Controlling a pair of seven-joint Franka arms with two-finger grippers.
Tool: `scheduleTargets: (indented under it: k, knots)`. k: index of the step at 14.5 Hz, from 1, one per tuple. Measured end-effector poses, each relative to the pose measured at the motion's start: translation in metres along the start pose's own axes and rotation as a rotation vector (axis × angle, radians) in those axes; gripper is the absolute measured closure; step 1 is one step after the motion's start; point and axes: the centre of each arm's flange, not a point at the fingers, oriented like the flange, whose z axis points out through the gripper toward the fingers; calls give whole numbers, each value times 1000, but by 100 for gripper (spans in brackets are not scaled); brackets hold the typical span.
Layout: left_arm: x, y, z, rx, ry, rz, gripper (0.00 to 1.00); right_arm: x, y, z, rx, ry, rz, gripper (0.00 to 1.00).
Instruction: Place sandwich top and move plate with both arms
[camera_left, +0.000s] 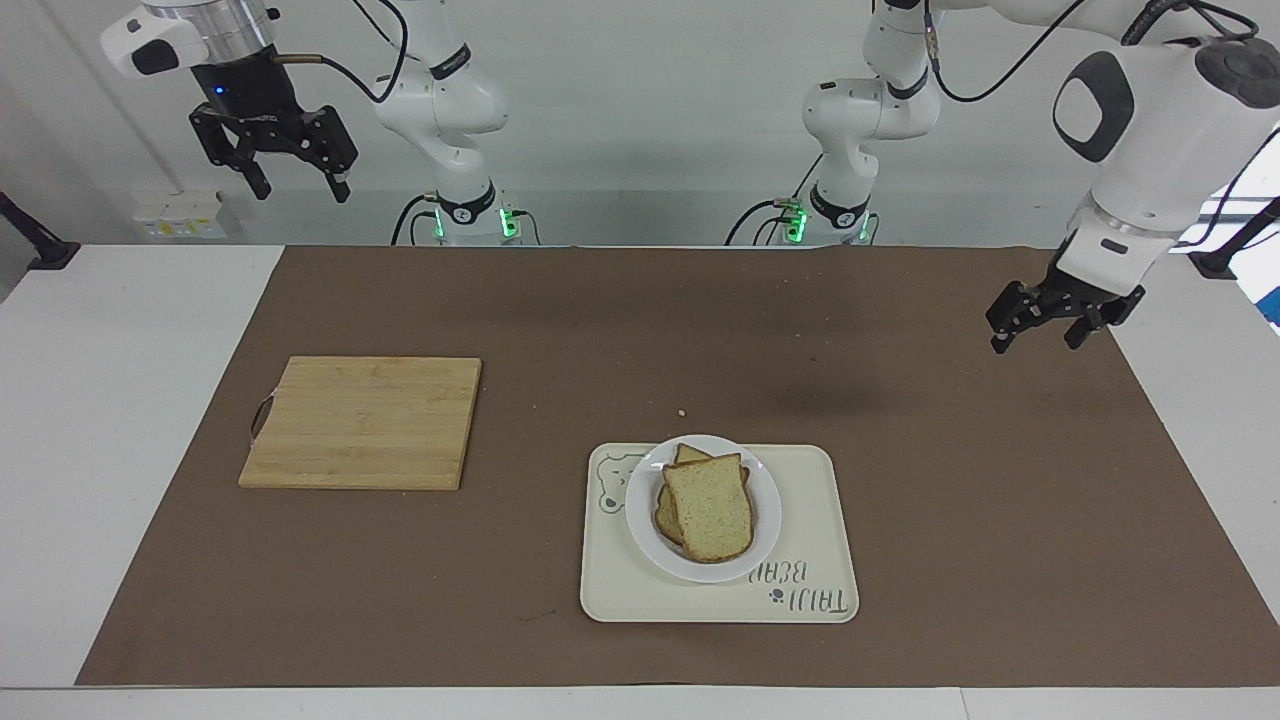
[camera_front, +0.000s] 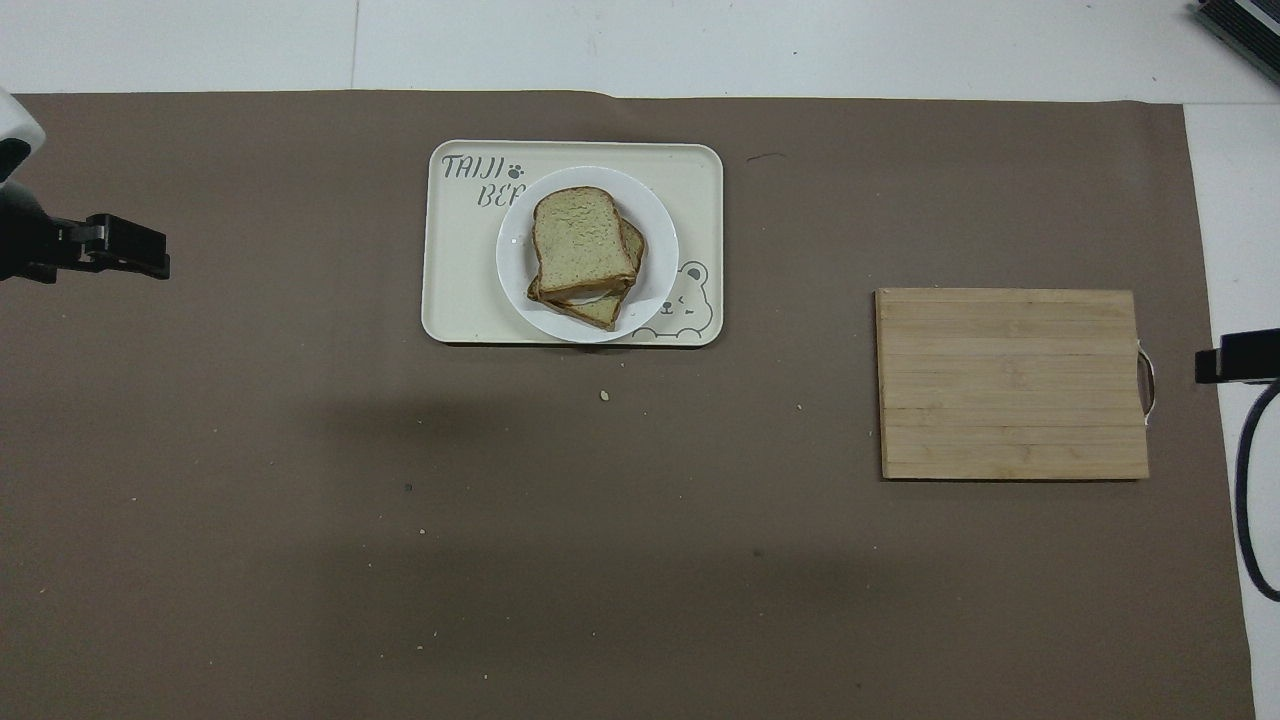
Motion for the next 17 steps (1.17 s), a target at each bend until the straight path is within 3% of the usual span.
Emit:
scheduleTargets:
  k: [5,17]
  knots:
    - [-37,-23,-44,-1,-27,-1,0,0,0,0,0,0,0,0]
    - [-46,-21,-39,-35,-76,-13,0,0,0,0,0,0,0,0]
